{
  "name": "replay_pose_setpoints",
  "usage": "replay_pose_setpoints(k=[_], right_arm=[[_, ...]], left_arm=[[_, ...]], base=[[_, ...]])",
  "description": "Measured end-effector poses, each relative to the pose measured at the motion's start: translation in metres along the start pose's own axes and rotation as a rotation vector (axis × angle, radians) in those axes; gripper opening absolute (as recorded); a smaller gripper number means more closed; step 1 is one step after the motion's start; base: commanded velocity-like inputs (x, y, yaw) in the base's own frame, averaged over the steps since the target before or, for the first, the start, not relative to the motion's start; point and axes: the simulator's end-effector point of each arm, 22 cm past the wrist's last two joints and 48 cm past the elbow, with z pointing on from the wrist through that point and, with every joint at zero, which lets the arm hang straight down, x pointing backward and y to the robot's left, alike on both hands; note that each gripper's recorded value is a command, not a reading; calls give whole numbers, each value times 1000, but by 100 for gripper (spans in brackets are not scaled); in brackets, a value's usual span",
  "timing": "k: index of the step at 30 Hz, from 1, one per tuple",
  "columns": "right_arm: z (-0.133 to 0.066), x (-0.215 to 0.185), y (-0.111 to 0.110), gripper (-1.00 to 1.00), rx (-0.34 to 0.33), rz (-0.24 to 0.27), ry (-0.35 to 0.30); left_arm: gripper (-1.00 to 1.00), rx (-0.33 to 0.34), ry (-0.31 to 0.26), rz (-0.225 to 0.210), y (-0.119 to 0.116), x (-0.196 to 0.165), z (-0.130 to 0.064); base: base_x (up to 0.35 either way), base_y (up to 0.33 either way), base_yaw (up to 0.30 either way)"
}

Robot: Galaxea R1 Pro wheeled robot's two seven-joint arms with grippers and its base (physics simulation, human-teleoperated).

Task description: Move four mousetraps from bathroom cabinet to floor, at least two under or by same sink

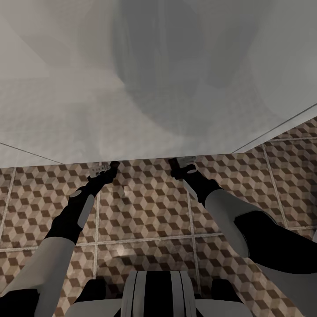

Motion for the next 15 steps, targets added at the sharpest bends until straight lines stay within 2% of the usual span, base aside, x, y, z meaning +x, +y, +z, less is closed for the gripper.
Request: replay_pose_setpoints(k=[15], right_arm=[[0,0,0,100,0,0,0]], left_arm=[[-100,-7,25,-1,3,12,1]], base=[[0,0,0]])
